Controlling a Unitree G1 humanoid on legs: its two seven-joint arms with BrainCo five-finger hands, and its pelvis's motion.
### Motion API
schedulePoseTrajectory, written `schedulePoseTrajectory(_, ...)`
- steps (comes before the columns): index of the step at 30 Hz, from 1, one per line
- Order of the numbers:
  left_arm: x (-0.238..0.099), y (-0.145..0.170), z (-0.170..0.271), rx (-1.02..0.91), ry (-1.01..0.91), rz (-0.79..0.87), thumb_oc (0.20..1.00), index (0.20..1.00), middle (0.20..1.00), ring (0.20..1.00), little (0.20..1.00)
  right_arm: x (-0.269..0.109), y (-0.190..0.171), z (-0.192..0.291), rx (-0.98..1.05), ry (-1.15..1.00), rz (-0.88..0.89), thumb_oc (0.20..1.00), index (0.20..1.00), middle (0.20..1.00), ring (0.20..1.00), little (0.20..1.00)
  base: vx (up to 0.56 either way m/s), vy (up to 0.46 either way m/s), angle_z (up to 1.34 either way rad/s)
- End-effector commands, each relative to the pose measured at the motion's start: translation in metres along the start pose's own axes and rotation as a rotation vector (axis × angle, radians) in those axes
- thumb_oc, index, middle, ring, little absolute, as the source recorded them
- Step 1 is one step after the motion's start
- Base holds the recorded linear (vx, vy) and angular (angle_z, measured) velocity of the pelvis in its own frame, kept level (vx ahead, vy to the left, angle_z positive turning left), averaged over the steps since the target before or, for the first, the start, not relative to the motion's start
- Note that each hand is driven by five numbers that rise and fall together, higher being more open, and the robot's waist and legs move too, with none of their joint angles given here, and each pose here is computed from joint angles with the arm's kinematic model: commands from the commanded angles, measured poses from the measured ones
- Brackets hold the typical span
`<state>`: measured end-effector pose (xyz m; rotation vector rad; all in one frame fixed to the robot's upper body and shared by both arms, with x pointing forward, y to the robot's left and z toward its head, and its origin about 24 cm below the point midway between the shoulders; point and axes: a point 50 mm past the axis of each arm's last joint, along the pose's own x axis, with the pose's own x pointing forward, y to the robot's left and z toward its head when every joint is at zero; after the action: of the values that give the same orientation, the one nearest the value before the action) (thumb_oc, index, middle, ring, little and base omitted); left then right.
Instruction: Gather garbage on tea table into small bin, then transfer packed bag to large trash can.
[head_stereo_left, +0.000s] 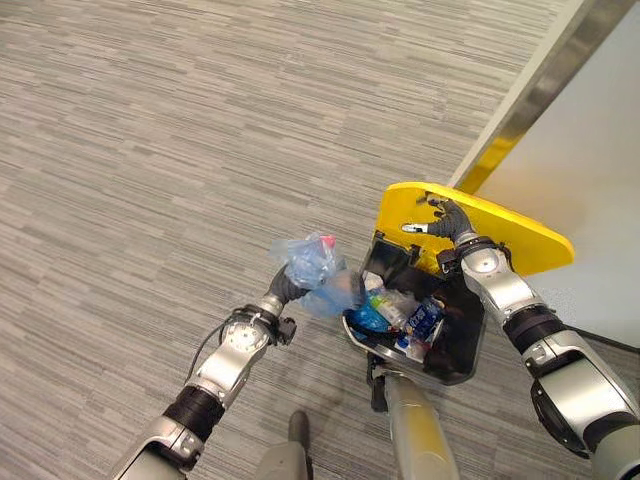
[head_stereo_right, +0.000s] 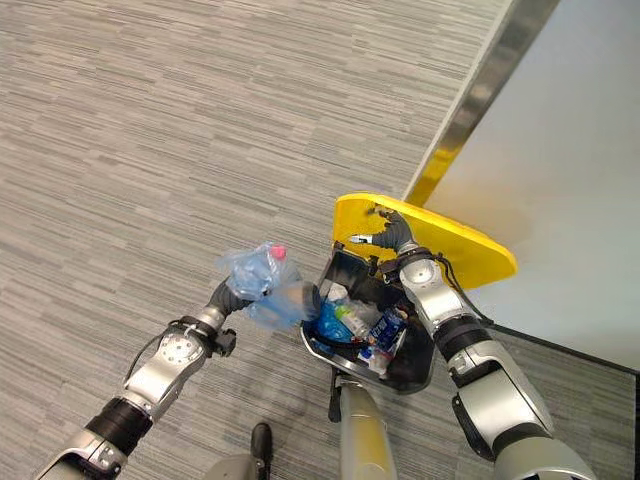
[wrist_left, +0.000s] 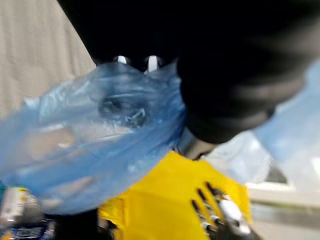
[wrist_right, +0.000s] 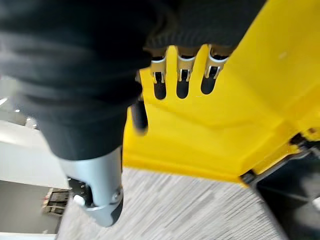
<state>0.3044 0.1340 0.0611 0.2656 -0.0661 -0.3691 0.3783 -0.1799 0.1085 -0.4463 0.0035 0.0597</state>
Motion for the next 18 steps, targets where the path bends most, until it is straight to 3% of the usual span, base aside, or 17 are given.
schedulePoseTrajectory(1, 0.004, 0.002, 0.038, 0.042, -0.197, -0.024, 0.2, 0.2, 0.2, 0.2, 0.2, 0.014, -0.022, 0.051, -0.033, -0.171, -0.061, 1.0, 1.0, 1.0, 1.0, 1.0, -0.02, 0.006, -0.2)
schedulePoseTrajectory(6, 0.029, -0.002, 0.05, 0.122, -0.21, -0.013, 0.2, 0.2, 0.2, 0.2, 0.2, 0.014, -0.025, 0.054, -0.063, -0.18, -0.057, 1.0, 1.0, 1.0, 1.0, 1.0, -0.02, 0.01, -0.18)
schedulePoseTrajectory(18, 0.064, -0.061, 0.074, 0.271, -0.237, -0.275, 0.2, 0.2, 0.2, 0.2, 0.2, 0.019, -0.029, 0.084, -0.137, -0.255, -0.07, 1.0, 1.0, 1.0, 1.0, 1.0, -0.01, 0.011, -0.09)
